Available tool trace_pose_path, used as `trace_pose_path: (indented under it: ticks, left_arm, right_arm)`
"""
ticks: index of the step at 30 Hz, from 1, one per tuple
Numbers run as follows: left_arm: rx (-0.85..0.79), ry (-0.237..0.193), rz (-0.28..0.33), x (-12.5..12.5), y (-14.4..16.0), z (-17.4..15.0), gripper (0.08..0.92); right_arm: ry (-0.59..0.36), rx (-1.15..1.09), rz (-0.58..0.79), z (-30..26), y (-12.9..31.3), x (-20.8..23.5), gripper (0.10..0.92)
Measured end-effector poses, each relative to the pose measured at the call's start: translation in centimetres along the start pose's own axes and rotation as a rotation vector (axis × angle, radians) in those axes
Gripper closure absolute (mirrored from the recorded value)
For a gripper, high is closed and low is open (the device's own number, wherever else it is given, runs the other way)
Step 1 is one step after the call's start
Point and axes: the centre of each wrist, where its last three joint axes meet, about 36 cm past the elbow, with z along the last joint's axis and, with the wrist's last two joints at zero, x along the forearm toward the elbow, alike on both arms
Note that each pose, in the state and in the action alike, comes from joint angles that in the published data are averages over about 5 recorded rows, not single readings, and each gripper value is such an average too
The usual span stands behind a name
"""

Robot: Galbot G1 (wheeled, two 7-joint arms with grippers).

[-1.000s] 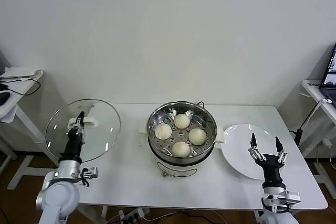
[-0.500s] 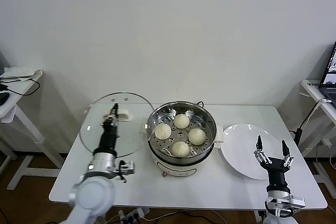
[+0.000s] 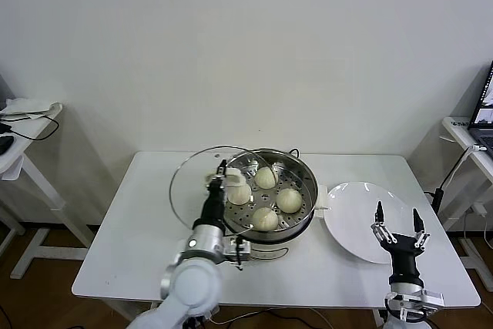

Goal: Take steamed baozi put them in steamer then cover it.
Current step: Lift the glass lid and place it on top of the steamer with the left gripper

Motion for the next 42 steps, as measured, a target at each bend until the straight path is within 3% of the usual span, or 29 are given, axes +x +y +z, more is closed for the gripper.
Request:
trace_pose_path:
  ticks: [16,42]
  left_arm:
    - [0.026,-0.046,0.006,-3.1,-0.1,-5.5,0.812]
    - [0.048,-0.030,0.021,-5.1,-2.0,-9.6,0.812]
  right_arm:
    - [0.011,0.022,0.013,0.5,0.3,0.6,0.200]
    - [0.019,0.042,0.008,1.1,0.4,0.2,0.200]
